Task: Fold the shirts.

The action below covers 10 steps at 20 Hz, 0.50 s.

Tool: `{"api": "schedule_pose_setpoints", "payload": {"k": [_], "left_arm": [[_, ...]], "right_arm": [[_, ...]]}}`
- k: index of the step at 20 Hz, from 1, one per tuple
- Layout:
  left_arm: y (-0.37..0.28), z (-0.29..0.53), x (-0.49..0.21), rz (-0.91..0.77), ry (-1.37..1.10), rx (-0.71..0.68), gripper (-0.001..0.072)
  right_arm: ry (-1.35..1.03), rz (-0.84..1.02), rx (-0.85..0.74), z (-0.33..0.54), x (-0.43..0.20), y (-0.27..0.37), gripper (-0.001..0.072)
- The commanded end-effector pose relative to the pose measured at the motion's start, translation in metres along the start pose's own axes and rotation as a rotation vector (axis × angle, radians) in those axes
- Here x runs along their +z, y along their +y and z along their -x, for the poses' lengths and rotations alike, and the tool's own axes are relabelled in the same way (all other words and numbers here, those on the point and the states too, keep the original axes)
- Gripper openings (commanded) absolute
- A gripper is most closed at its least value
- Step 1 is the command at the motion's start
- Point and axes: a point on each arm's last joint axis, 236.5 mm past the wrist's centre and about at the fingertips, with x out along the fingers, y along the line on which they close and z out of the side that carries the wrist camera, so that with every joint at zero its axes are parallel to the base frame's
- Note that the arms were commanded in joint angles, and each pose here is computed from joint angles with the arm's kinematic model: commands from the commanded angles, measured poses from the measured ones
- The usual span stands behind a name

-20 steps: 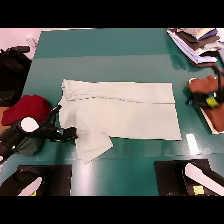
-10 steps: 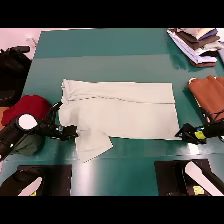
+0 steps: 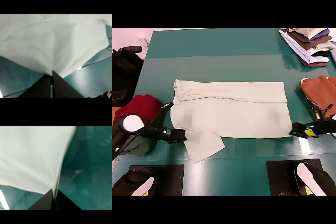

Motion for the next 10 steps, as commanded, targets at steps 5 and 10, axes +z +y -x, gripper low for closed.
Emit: {"api": "schedule_pose_setpoints", "payload": {"k": [5,10], "left_arm": [[-0.001,0.039,-0.021,-0.030,-0.063,0.043,0.0022],[0.023,0.057,0.070,-0.112,-0.259,0.221,0.0023]], "right_arm": [[-0.080,0.095,-0.157,0.047,-0.015,-0.012,0.0018],[-0.129,0.176,-0.166,0.064,0.057,0.003,0.0018]]}}
